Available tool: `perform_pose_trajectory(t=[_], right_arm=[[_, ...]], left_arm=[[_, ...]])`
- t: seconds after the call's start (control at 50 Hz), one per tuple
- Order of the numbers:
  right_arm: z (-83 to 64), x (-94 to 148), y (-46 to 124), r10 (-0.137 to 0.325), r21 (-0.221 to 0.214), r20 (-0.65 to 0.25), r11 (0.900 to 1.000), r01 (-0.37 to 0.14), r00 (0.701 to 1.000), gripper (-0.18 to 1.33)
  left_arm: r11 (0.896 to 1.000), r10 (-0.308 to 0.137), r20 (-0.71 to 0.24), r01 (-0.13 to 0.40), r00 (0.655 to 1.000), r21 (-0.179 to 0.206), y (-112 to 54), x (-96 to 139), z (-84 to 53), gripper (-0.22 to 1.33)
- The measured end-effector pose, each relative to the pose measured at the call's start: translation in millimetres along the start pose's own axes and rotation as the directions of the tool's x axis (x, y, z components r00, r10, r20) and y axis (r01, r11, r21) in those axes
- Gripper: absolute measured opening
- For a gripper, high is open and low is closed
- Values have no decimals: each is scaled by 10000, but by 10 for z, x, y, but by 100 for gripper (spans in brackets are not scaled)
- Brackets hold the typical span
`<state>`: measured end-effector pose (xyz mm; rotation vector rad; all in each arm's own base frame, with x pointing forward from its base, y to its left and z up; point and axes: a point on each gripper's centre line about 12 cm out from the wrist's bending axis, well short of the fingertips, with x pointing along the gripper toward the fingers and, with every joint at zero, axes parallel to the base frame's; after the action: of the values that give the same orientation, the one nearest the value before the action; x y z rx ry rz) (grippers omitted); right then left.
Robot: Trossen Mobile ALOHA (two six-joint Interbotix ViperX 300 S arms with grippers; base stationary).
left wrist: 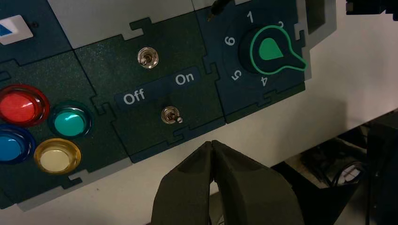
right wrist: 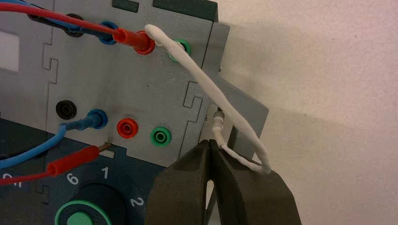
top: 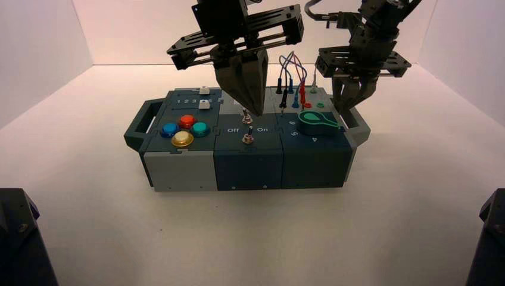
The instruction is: Flip the bottom switch off with the left gripper.
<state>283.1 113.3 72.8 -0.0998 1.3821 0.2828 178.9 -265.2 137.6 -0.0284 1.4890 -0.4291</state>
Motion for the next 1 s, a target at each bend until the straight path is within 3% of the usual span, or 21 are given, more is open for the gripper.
perform_pose_trajectory(t=[0.5,1.0], right_arm=[[-2,0,0,0,0,-15,10000,0,10000,-16],[-2,4,-1,-2,1,-15,10000,2,10000,-16]], left_arm=[[9995,300,-361,-303,9989,-79,43,160,-10,-17],[9996,254,-115,-255,9996,-115,47,254,31,-17]])
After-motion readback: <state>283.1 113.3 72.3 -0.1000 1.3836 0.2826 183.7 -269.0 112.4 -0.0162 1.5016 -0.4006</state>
